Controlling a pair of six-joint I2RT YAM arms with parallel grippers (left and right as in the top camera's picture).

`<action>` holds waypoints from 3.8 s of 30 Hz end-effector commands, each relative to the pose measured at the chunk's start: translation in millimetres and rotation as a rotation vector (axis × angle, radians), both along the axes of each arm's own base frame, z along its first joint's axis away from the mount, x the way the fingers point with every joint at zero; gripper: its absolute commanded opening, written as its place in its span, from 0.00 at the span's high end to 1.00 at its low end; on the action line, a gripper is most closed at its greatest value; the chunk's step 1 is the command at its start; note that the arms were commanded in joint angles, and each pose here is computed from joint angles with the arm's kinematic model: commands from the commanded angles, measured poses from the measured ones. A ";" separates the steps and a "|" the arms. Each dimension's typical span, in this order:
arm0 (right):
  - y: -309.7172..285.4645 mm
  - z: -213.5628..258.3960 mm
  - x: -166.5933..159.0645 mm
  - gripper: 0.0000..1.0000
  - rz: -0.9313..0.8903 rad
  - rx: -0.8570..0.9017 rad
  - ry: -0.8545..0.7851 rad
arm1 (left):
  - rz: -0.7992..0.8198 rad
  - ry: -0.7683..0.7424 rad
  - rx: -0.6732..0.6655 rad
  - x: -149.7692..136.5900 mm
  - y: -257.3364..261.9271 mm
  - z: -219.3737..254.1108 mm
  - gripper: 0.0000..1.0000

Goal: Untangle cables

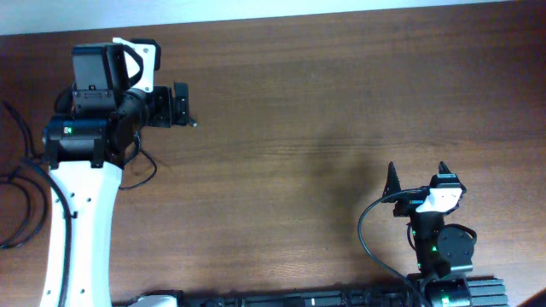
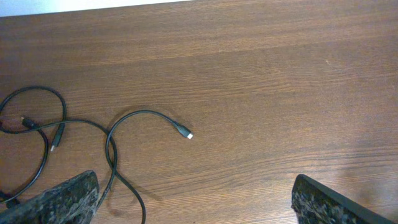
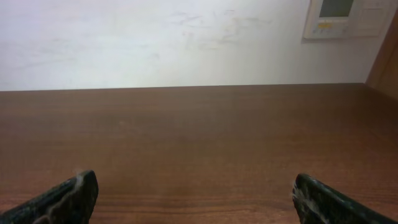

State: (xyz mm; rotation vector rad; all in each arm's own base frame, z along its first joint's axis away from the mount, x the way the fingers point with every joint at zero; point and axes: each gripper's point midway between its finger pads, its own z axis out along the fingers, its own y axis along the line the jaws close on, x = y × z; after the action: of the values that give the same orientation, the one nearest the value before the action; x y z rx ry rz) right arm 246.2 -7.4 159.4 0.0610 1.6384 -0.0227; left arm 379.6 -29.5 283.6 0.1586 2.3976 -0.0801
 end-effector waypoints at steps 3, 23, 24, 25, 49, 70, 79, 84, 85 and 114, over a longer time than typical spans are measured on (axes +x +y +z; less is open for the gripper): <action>-7.0 -1.9 -0.7 0.01 -0.038 0.006 0.002 | -0.017 -0.012 -0.003 -2.3 -2.9 4.1 0.01; -7.0 -2.0 -0.7 0.01 -0.038 0.006 0.002 | -0.100 -0.706 -0.030 -69.0 -12.0 -12.3 0.01; -7.0 -1.9 -0.7 0.01 -0.038 0.005 0.002 | -0.106 -0.769 -0.033 -75.3 -12.8 -14.6 0.01; -7.0 -1.9 -0.7 0.01 -0.038 0.006 0.002 | -0.107 -0.817 -0.033 -80.3 -12.9 -16.6 0.01; -7.0 -1.9 -0.7 0.01 -0.038 0.005 0.002 | 0.000 -0.760 0.020 -134.5 9.1 -126.6 0.01; -7.0 -2.0 -0.7 0.01 -0.038 0.005 0.002 | 0.000 -0.760 0.020 -134.5 9.1 -126.8 0.01; -7.0 -1.9 -0.7 0.01 -0.038 0.006 0.002 | 0.000 -0.760 0.020 -134.5 9.1 -126.7 0.01; -7.0 -1.9 -0.7 0.01 -0.038 0.005 0.002 | 0.000 -0.760 0.020 -134.5 9.1 -126.7 0.01; -7.0 -1.9 -0.7 0.01 -0.038 0.005 0.002 | 0.000 -0.760 0.020 -134.5 9.1 -126.7 0.01; -7.0 -1.9 -0.7 0.01 -0.038 0.006 0.002 | 0.000 -0.760 0.020 -134.5 9.1 -126.7 0.01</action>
State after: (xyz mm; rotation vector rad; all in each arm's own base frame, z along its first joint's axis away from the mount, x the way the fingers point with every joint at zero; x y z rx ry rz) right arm 245.9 -10.7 160.0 0.0744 1.6359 -0.0388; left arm 245.4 -21.4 158.1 0.1578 1.6381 -0.0085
